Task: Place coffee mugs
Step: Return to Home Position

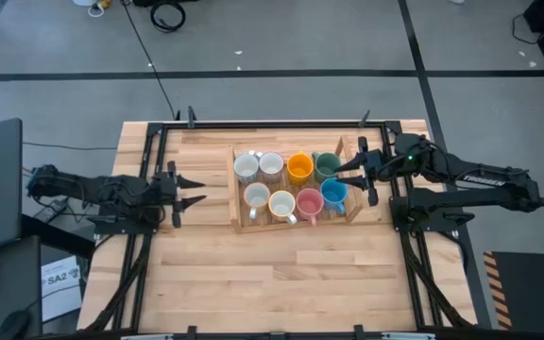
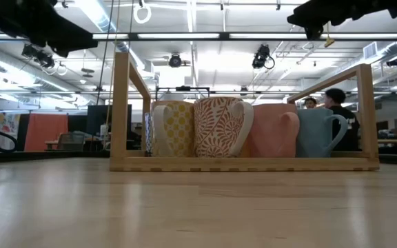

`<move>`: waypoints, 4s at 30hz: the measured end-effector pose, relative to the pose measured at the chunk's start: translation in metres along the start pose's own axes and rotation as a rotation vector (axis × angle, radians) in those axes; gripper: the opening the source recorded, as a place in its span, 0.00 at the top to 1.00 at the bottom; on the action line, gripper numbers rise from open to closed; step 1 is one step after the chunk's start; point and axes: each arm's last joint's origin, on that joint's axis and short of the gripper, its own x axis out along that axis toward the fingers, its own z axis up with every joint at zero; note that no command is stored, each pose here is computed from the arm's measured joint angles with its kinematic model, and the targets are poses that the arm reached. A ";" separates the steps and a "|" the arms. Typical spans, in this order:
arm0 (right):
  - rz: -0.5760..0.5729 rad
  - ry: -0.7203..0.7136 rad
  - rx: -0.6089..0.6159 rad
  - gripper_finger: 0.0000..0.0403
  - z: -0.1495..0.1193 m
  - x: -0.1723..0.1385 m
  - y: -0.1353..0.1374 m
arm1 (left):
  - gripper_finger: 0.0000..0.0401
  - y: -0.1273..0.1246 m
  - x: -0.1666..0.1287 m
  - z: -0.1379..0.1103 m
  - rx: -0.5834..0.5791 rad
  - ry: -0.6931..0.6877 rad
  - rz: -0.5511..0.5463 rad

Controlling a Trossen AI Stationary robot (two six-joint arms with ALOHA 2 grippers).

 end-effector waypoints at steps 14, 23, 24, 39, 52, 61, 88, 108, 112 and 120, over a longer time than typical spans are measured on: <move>-0.004 -0.030 -0.009 0.67 0.003 0.000 0.000 | 0.59 0.012 -0.012 -0.040 -0.003 -0.145 0.067; -0.004 -0.030 -0.009 0.67 0.003 0.000 0.000 | 0.59 0.019 -0.004 -0.062 0.007 -0.150 0.126; -0.004 -0.030 -0.009 0.67 0.003 0.000 0.000 | 0.59 0.020 -0.004 -0.063 0.008 -0.152 0.124; -0.003 -0.031 0.006 0.67 -0.007 -0.014 0.005 | 0.59 0.030 -0.002 -0.067 0.003 -0.120 0.160; -0.028 -0.185 0.020 0.67 -0.064 -0.021 0.014 | 0.59 0.031 -0.002 -0.067 -0.025 -0.113 0.154; -0.046 -0.231 0.029 0.67 -0.085 -0.029 0.018 | 0.59 0.031 -0.002 -0.068 -0.048 -0.113 0.141; -0.058 -0.355 -0.003 0.67 -0.131 -0.023 0.022 | 0.59 0.031 -0.002 -0.069 -0.049 -0.109 0.141; -0.078 -0.336 0.003 0.67 -0.133 -0.023 0.021 | 0.59 0.029 -0.001 -0.070 -0.062 -0.096 0.060; -0.078 -0.336 0.004 0.67 -0.133 -0.023 0.021 | 0.59 0.028 -0.001 -0.070 -0.063 -0.096 0.060; -0.078 -0.336 0.003 0.67 -0.132 -0.023 0.021 | 0.59 0.028 -0.001 -0.070 -0.088 -0.096 0.056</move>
